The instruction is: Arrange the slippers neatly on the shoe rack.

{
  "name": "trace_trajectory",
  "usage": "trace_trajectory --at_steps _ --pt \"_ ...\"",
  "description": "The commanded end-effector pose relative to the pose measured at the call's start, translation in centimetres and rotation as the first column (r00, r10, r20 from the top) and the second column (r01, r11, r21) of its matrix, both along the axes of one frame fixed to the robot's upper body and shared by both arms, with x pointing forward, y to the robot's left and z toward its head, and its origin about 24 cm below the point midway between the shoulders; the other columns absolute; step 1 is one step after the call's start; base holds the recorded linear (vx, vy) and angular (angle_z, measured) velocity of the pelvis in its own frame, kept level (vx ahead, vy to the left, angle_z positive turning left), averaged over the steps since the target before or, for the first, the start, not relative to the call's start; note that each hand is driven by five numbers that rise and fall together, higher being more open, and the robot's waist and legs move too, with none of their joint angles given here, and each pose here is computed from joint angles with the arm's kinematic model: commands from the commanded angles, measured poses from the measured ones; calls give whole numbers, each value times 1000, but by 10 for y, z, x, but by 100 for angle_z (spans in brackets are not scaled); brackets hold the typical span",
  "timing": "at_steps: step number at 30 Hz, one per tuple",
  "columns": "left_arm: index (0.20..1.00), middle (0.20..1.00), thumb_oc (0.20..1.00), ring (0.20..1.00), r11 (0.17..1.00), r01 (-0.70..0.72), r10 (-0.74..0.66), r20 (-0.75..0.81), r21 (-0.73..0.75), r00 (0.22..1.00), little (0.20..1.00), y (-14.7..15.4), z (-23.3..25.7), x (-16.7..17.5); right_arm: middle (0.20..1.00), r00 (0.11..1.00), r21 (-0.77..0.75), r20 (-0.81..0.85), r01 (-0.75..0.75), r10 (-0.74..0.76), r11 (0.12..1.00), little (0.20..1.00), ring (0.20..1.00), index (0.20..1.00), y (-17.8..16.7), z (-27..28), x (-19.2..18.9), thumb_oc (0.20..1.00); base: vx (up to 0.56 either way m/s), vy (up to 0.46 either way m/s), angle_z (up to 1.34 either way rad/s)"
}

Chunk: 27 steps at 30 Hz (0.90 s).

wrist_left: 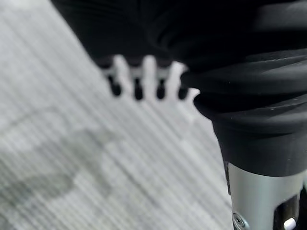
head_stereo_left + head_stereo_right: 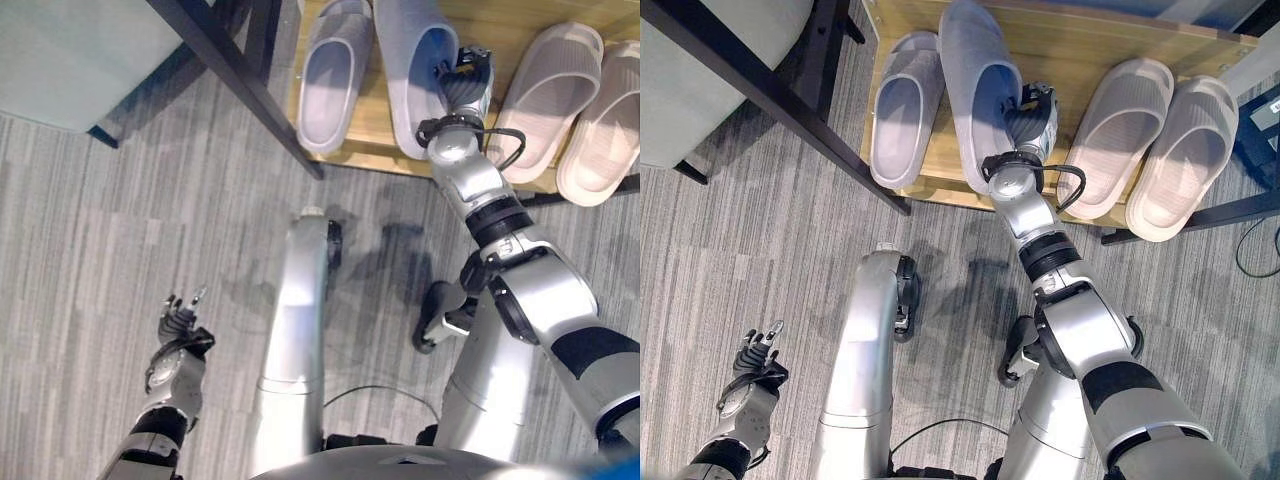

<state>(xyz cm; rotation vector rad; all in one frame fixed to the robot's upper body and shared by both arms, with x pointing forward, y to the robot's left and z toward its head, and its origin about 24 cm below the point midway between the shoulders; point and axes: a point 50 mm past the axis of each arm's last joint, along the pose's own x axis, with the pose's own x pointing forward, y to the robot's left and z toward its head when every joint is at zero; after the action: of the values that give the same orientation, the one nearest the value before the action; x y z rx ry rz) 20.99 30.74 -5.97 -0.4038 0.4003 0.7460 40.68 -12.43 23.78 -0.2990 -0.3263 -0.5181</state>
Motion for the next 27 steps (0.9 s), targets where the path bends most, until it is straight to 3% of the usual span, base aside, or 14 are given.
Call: trace_trajectory --at_steps 1,19,27 --pt "1000 1000 1000 1000 995 -84 83 21 48 996 1000 11 8 -1 200 970 -47 240 -35 45 998 200 200 200 18 63 -14 200 0 0 0" --pt "1000 1000 1000 1000 989 -144 144 4 36 990 1000 13 3 -3 200 988 -7 151 -2 3 1000 200 200 200 23 41 -6 200 0 0 0" --pt "1000 1000 1000 1000 991 -121 117 75 58 990 1000 9 13 -9 200 989 -14 139 45 -43 999 200 200 200 4 33 -6 200 0 0 0"
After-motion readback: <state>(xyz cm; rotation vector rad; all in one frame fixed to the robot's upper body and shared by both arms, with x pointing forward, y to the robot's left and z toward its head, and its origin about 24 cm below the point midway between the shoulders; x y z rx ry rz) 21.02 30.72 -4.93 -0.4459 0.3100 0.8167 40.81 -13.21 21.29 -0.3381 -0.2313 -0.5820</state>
